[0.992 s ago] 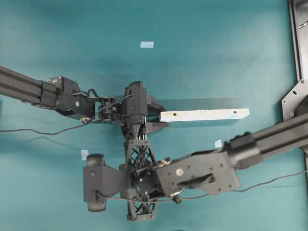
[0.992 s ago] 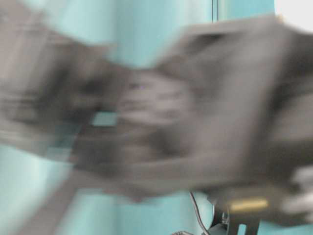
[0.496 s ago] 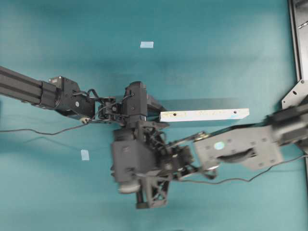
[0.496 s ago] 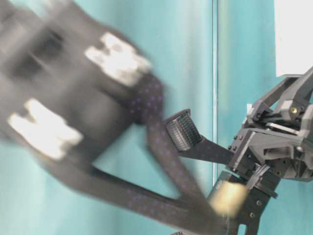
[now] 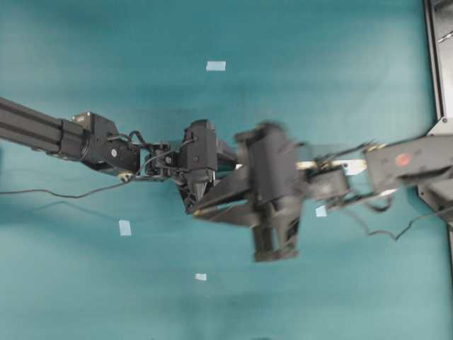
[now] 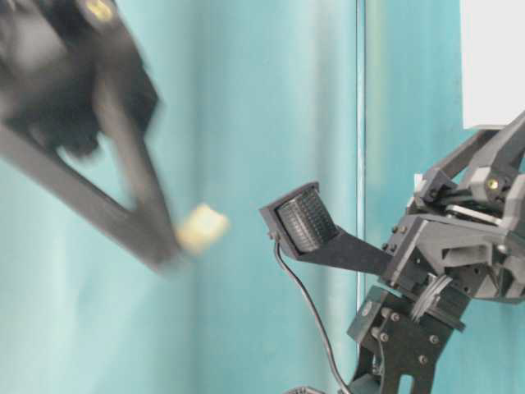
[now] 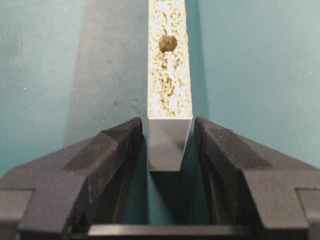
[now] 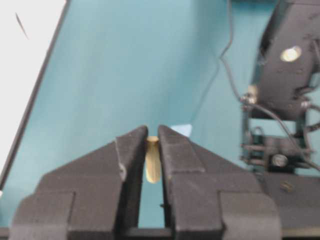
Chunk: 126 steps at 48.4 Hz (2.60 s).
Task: Move the wooden board into place and insert the rod into its hole.
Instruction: 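Lift the dowel and carry it above the board's hole with the right gripper, then lower the dowel into the hole near the board's left end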
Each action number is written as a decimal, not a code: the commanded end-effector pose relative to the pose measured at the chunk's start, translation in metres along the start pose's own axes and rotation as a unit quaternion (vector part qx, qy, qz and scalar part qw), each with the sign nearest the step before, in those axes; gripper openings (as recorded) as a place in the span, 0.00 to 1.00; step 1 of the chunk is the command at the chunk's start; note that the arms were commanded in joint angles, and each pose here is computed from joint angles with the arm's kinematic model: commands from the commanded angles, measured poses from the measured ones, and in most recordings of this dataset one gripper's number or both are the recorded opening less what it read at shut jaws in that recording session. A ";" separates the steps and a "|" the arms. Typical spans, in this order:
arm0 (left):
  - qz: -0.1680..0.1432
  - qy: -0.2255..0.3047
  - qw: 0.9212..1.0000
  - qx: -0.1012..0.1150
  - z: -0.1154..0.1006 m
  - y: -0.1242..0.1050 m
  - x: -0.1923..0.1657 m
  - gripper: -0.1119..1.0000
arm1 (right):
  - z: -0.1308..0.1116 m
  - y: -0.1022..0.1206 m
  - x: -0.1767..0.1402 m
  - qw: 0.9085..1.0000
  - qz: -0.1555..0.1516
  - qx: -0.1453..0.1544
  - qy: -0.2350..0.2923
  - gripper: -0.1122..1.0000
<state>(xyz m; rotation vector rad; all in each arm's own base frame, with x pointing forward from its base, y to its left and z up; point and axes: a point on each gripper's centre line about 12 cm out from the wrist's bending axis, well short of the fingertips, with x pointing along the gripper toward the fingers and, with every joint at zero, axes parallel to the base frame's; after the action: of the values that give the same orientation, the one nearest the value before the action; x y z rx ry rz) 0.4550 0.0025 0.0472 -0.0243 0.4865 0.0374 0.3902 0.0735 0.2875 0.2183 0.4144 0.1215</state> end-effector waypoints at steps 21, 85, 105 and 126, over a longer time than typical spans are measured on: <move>0.007 -0.032 0.999 -0.008 0.039 0.007 -0.008 0.53 | -0.044 -0.059 -0.062 0.994 -0.014 -0.032 -0.099 0.20; -0.017 0.011 1.000 0.000 0.036 -0.018 -0.003 0.29 | -0.155 -0.112 -0.045 0.984 -0.002 -0.022 -0.174 0.20; -0.017 0.015 1.000 0.000 0.033 -0.018 -0.002 0.29 | -0.170 -0.105 -0.031 0.989 0.013 -0.021 -0.146 0.20; -0.017 0.017 1.000 0.001 0.031 -0.018 -0.002 0.29 | -0.178 -0.111 -0.017 0.991 0.005 -0.015 -0.129 0.20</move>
<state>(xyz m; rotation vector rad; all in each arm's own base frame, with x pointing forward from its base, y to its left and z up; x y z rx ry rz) 0.4651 -0.0089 0.0682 -0.0355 0.5405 0.0154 0.3061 -0.0042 0.1044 0.2053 0.1763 0.1062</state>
